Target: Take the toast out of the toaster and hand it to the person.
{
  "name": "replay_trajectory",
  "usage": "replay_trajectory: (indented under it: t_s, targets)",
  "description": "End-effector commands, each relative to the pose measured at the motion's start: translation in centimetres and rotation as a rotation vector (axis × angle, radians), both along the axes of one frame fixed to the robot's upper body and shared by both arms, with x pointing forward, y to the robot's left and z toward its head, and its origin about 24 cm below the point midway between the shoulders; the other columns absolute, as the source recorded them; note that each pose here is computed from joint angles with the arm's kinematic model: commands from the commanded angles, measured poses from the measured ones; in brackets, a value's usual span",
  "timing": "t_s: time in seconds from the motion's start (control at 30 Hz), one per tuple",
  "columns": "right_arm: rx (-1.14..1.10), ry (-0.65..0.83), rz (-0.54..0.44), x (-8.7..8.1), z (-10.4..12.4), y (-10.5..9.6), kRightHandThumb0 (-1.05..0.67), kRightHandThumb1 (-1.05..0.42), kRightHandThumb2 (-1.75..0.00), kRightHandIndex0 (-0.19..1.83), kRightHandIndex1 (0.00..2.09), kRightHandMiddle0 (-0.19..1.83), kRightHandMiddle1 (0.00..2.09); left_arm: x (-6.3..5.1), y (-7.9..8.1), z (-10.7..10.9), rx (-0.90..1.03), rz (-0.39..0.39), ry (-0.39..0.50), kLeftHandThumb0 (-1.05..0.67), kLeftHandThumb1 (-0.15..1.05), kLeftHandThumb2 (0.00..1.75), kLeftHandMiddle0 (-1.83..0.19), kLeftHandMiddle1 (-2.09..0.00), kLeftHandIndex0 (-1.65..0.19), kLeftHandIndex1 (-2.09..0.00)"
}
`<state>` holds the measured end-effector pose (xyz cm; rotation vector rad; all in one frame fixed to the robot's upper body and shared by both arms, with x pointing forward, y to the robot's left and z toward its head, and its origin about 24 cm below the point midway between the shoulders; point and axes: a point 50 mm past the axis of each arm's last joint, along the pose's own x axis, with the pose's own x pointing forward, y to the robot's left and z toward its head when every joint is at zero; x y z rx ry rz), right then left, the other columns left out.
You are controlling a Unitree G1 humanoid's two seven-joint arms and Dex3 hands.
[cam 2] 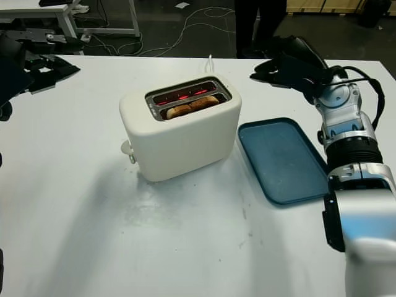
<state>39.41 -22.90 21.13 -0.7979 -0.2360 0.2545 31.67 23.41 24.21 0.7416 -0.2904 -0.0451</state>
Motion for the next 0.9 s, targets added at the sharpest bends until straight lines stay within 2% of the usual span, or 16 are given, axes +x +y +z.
replay_trajectory:
  t_s: [0.0, 0.4, 0.73, 0.87]
  targets:
    - [-0.03, -0.014, 0.008, -0.16, 0.46, -0.01, -0.32, -0.92, -0.09, 0.71, 0.19, 0.71, 0.0, -0.17, -0.15, 0.45, 0.037, -0.001, -0.015, -0.38, 0.92, 0.04, -0.59, -0.93, -0.83, -0.18]
    - [-0.075, -0.008, -0.006, -0.33, 0.1, 0.19, -0.34, -0.92, -0.06, 0.81, 0.19, 0.75, 0.01, -0.36, -0.74, 0.46, -0.013, -0.028, -0.004, -0.34, 0.92, 0.05, -0.54, -0.97, -0.8, -0.19]
    - [-0.044, -0.018, 0.002, -0.75, 0.34, 0.16, -0.37, -0.92, -0.1, 0.72, 0.1, 0.68, 0.0, -0.76, -0.98, 0.68, 0.048, -0.037, -0.021, -0.37, 0.91, 0.06, -0.54, -1.01, -0.79, -0.22]
    - [-0.038, -0.024, 0.006, -0.87, 0.62, 0.21, -0.37, -0.92, -0.11, 0.72, 0.09, 0.67, 0.0, -0.79, -1.13, 0.86, 0.032, -0.038, -0.018, -0.32, 0.91, 0.06, -0.53, -1.0, -0.78, -0.23]
